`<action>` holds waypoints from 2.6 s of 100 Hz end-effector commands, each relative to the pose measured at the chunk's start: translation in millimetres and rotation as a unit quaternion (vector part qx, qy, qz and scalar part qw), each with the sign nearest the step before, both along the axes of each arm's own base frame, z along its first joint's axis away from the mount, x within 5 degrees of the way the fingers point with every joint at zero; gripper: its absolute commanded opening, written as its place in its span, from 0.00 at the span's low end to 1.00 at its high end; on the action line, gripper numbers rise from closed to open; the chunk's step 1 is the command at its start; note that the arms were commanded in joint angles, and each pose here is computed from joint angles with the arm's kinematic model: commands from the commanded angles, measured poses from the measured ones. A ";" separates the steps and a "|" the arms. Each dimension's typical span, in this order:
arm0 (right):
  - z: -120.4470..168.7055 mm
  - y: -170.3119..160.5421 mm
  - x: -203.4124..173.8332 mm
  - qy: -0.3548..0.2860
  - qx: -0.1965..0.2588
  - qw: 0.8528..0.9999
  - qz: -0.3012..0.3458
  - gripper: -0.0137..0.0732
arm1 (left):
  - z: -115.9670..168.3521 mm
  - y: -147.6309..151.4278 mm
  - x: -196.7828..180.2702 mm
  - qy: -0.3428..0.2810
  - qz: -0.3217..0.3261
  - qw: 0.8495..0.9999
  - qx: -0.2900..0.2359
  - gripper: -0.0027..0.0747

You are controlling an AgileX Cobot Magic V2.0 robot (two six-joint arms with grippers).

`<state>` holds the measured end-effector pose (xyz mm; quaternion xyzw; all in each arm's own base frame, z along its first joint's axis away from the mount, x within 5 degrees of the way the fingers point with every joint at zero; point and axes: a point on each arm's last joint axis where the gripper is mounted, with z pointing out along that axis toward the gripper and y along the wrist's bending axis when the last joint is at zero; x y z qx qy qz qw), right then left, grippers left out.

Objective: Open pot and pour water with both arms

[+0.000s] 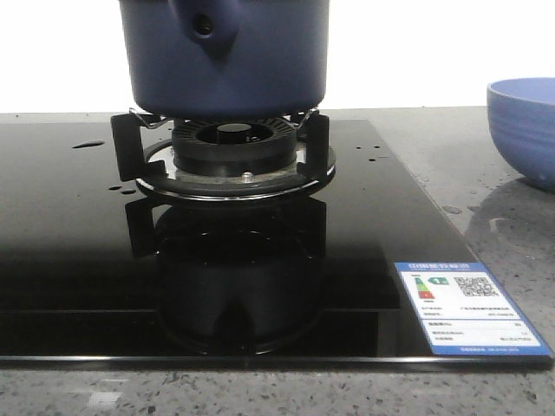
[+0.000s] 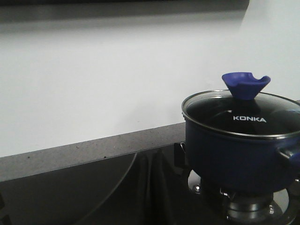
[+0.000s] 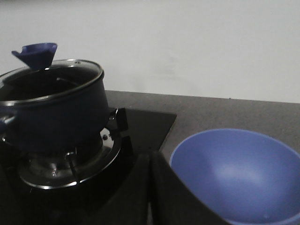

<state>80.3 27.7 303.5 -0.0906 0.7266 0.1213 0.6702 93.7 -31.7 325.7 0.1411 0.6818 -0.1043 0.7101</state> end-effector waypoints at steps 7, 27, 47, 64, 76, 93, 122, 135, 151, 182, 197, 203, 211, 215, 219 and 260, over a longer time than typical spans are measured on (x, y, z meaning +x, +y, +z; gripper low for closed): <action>-12.3 -2.3 -5.9 -0.013 0.014 1.000 -0.017 0.10 | -12.6 2.4 -14.3 -0.012 0.007 0.999 -0.042 0.01; -23.6 0.6 -6.3 0.007 0.021 1.000 -0.001 0.10 | -19.8 2.3 -21.5 -0.015 0.002 0.997 -0.072 0.01; -23.6 0.6 -6.3 0.007 0.021 1.000 -0.001 0.10 | -20.3 2.3 -21.4 -0.015 0.002 0.997 -0.072 0.01; -23.6 0.6 -6.3 0.007 0.021 1.000 -0.001 0.10 | -20.3 2.3 -21.4 -0.015 0.002 0.997 -0.072 0.01; -23.6 0.6 -6.3 0.007 0.021 1.000 -0.001 0.10 | -20.3 2.3 -21.4 -0.015 0.002 0.997 -0.072 0.01; -23.6 0.6 -6.3 0.007 0.021 1.000 -0.001 0.10 | -20.3 2.3 -21.4 -0.015 0.002 0.997 -0.072 0.01; -23.6 0.6 -6.3 0.007 0.021 1.000 -0.001 0.10 | -20.3 2.8 -21.3 -0.009 0.005 0.997 -0.078 0.01; -23.6 0.6 -6.3 0.007 0.021 1.000 -0.001 0.10 | -20.0 12.2 -19.3 0.009 0.060 0.995 -0.077 0.01; -23.6 0.6 -6.3 0.007 0.021 1.000 -0.001 0.10 | -24.4 25.6 -17.2 -0.001 0.131 0.987 -0.097 0.01; -23.6 0.6 -6.3 0.007 0.021 1.000 -0.001 0.10 | -89.1 28.2 -35.6 0.003 0.139 0.984 -0.115 0.01; -23.6 0.6 -6.3 0.007 0.021 1.000 -0.001 0.10 | -113.4 28.5 -40.5 -0.004 0.138 0.984 -0.116 0.01; -23.6 0.7 -6.3 0.007 0.021 1.000 -0.001 0.10 | -122.1 28.5 -38.8 0.006 0.140 0.984 -0.114 0.01; -24.2 0.5 -5.9 0.009 0.022 1.000 -0.002 0.10 | -127.0 28.2 -38.3 0.020 0.140 0.984 -0.112 0.01; -24.2 0.5 -5.9 0.009 0.022 1.000 -0.002 0.10 | -127.2 28.1 -38.3 0.021 0.139 0.984 -0.112 0.01; -24.2 0.5 -5.9 0.009 0.022 1.000 -0.002 0.10 | -127.2 28.1 -38.3 0.021 0.139 0.984 -0.112 0.01; -24.2 0.6 -5.9 0.009 0.022 1.000 -0.001 0.10 | -125.9 28.0 -38.4 0.019 0.137 0.983 -0.124 0.01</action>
